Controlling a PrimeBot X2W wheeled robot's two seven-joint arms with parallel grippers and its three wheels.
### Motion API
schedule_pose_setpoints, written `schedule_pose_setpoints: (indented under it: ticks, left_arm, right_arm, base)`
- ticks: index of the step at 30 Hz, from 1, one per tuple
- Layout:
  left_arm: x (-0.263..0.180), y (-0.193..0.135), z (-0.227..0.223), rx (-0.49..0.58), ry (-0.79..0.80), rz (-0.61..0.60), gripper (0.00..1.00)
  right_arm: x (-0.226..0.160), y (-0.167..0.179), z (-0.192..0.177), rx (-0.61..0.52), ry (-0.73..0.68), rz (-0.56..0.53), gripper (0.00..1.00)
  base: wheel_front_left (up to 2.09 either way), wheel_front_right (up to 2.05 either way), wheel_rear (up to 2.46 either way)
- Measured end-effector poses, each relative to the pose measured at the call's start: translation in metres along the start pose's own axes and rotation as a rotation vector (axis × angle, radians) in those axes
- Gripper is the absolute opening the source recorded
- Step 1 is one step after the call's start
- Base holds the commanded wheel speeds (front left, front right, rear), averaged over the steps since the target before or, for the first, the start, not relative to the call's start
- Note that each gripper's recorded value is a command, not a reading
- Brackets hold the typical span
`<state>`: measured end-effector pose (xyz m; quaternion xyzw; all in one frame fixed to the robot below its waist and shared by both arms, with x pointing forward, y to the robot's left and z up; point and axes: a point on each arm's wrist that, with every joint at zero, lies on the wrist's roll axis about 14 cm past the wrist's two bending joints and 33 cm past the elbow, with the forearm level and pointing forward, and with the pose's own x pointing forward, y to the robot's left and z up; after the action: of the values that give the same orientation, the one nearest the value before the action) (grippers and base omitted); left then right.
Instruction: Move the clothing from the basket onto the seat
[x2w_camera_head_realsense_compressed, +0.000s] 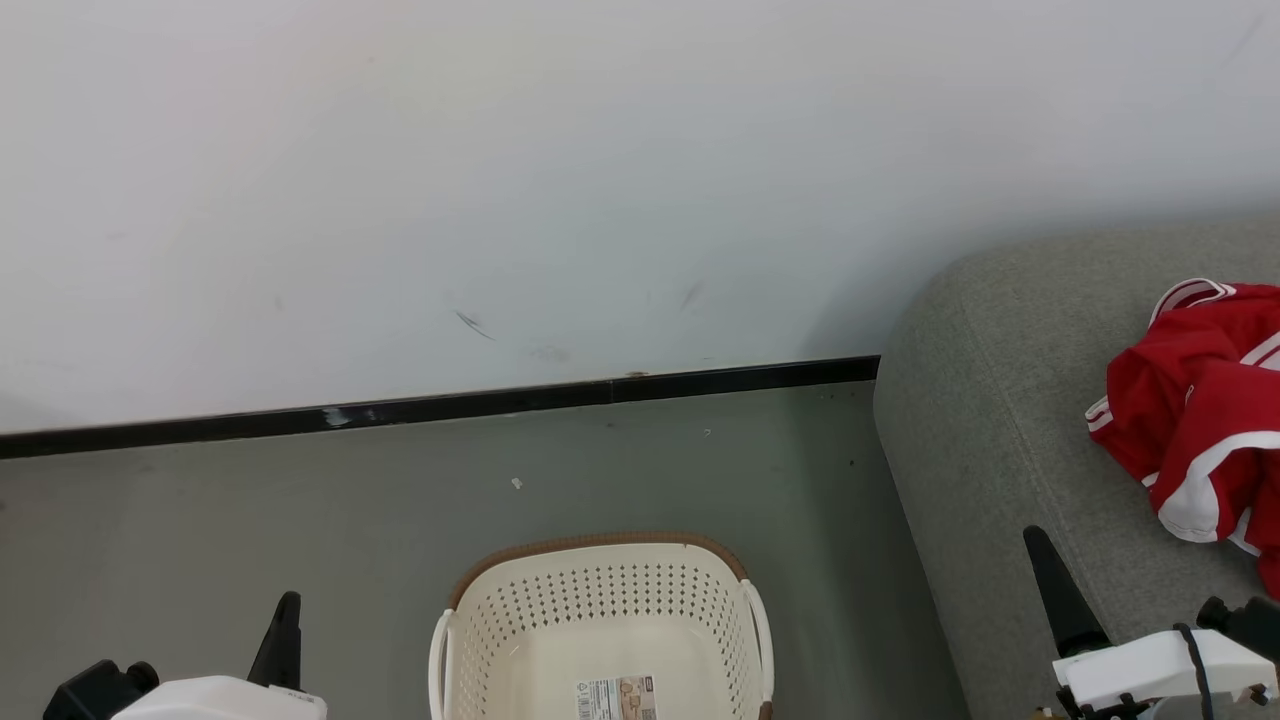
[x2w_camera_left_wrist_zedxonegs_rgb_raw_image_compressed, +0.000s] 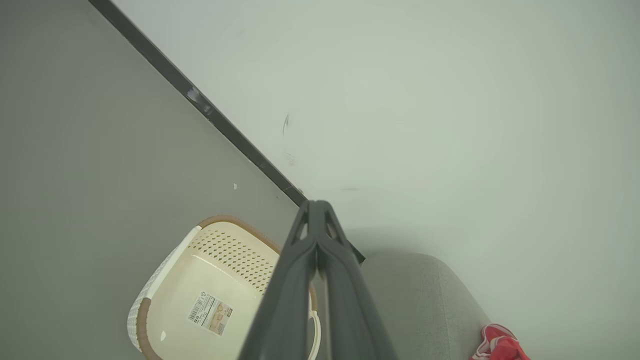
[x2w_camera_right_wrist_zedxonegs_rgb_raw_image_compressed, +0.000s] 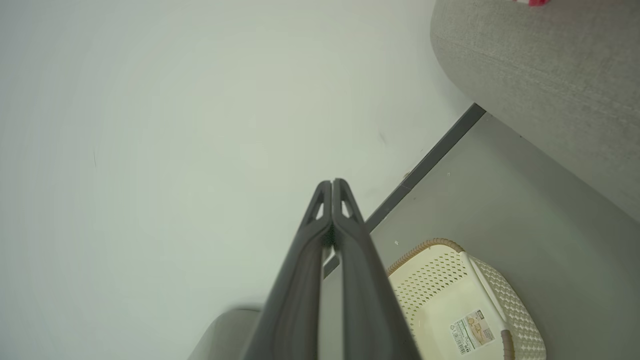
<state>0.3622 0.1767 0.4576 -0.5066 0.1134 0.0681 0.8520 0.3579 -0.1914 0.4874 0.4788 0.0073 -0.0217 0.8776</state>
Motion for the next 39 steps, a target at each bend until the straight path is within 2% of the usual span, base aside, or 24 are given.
schedule_pose_setpoints:
  ticks: [39]
  left_arm:
    - [0.003,-0.021,0.022,-0.496,-0.014,-0.169,0.0]
  right_arm:
    - [0.019,-0.005,0.008,0.578,0.015,-0.027,0.0]
  base:
    - [0.0,0.0,0.0]
